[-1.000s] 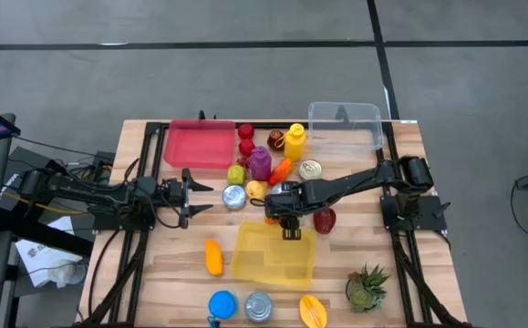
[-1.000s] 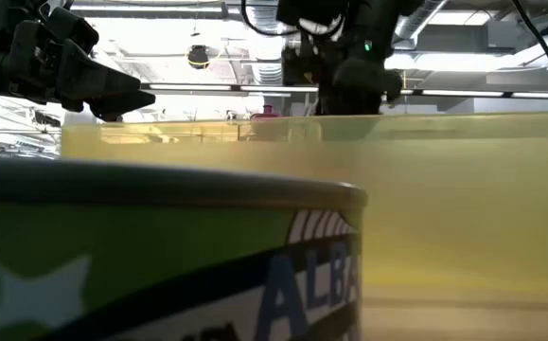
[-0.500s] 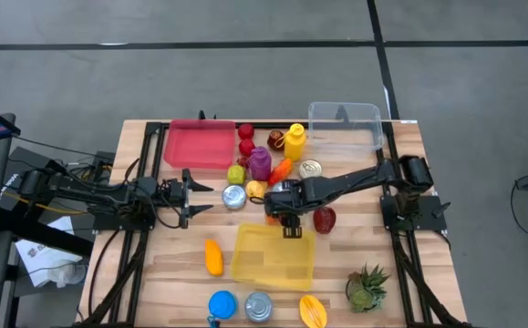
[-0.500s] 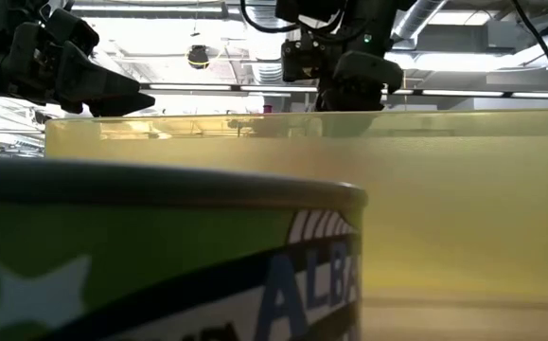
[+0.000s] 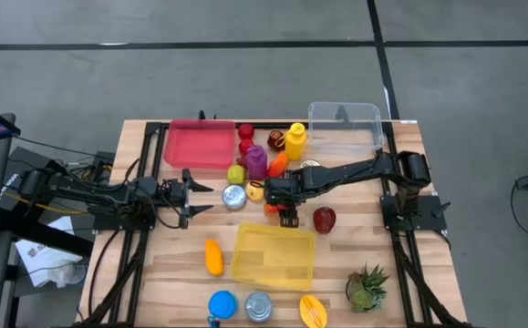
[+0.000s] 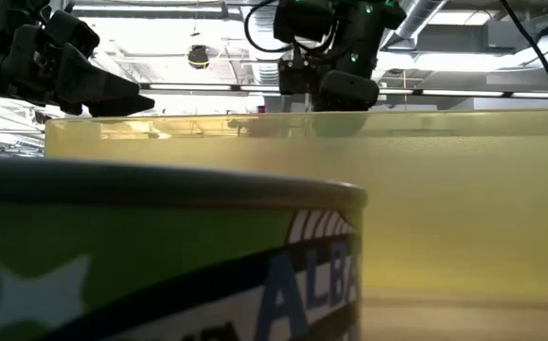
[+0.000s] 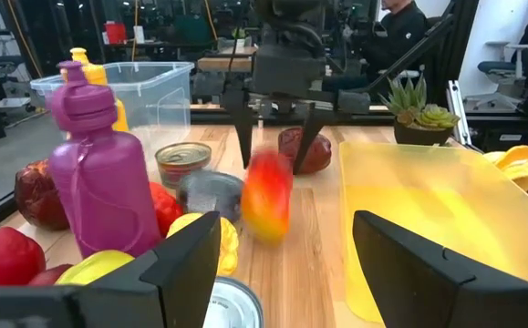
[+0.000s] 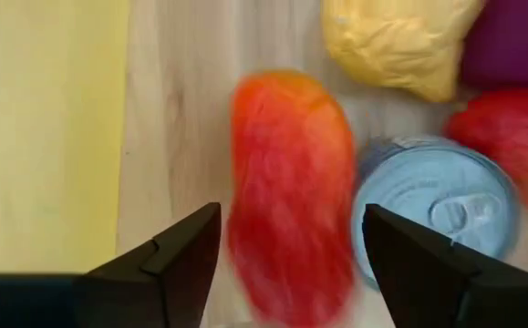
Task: Pick & Place Food Item
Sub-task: Put the bottom mango into the transparent bin
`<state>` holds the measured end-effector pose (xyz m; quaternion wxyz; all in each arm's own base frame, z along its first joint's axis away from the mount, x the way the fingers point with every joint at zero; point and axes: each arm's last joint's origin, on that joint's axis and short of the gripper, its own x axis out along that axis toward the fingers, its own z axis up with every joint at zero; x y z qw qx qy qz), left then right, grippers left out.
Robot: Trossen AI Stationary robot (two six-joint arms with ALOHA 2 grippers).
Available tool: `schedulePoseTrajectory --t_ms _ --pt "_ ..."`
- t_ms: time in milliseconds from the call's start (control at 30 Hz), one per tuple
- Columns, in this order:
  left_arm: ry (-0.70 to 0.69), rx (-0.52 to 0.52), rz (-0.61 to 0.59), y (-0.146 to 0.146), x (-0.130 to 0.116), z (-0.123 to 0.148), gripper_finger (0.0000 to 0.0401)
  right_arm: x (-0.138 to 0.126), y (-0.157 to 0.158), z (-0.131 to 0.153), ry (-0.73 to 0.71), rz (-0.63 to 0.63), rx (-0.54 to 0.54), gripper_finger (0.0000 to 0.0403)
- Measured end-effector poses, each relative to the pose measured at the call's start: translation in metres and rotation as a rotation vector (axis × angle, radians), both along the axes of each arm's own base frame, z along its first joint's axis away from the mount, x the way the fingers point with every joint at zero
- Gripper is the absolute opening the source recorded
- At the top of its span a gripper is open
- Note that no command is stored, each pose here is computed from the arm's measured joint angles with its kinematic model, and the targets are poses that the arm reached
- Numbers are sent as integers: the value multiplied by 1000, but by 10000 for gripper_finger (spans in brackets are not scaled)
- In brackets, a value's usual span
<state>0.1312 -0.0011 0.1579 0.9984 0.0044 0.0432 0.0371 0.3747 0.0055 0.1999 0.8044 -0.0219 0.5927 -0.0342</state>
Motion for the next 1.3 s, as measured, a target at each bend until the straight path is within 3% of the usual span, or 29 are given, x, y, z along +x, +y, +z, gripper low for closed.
schedulePoseTrajectory --t_ms 600,700,900,1300 --pt "-2 0 0 0 0 0 245 -5 6 -26 -33 39 21 236" --pt "-4 0 0 0 0 0 245 -5 9 -26 -34 40 5 203" --pt "-5 0 0 0 0 0 245 -6 17 -26 -33 62 5 89" --pt "-5 0 0 0 0 1 245 -7 24 -19 -1 63 -10 59"
